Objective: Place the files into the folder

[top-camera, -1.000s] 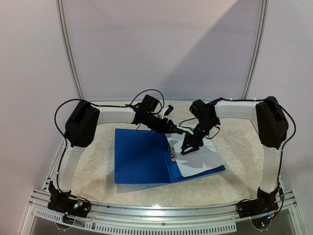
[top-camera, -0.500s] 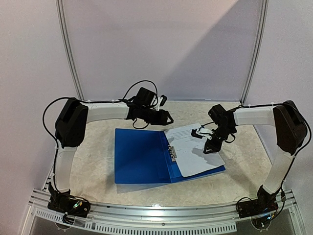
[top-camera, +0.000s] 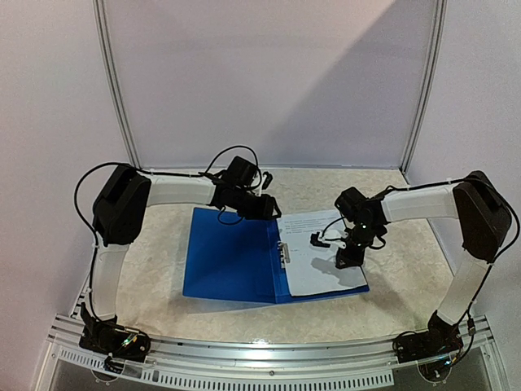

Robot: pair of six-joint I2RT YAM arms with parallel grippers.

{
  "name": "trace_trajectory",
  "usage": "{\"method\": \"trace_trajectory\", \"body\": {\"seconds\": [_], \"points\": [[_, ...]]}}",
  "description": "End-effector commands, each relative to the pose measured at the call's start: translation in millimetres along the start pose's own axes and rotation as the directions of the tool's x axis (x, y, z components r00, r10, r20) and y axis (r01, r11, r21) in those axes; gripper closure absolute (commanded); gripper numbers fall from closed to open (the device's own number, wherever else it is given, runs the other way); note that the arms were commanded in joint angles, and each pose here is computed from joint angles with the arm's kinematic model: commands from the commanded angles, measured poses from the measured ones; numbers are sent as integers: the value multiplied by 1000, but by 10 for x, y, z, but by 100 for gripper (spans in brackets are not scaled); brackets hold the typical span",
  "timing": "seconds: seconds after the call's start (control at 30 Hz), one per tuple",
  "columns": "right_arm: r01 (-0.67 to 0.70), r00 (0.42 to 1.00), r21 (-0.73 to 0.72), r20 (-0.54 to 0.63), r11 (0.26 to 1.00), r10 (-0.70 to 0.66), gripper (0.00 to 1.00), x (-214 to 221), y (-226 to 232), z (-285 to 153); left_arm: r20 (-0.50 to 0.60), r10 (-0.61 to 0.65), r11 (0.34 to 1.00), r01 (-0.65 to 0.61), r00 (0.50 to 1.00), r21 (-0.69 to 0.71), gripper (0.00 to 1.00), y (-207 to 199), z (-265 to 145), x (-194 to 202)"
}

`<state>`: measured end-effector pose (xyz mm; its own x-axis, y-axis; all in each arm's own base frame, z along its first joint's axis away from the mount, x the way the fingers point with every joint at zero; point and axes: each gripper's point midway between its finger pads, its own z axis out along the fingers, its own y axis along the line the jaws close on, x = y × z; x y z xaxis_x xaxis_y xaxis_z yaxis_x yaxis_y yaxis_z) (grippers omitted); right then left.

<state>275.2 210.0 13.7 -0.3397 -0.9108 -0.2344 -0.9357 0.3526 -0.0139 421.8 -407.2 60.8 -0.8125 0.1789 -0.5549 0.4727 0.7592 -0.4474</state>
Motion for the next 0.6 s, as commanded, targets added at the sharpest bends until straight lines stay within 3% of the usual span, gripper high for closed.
{"method": "trace_trajectory", "body": {"seconds": [0.0, 0.13, 0.37, 0.57], "points": [[4, 1000, 25, -7, 1000, -4, 78, -36, -18, -78, -23, -2, 1000, 2, 1000, 15, 47, -13, 90, 106], [18, 999, 65, 27, 998, -20, 77, -237, -149, -288, 15, 36, 995, -38, 999, 96, 48, -206, 67, -46], [43, 970, -6, 239, 999, -40, 56, -847, -105, -750, 20, 88, 968, -90, 996, 235, 50, -568, 203, -106], [84, 959, -41, 275, 996, -69, 56, -1169, -71, -664, -36, 83, 954, -69, 996, 292, 52, -629, 445, 58]]}}
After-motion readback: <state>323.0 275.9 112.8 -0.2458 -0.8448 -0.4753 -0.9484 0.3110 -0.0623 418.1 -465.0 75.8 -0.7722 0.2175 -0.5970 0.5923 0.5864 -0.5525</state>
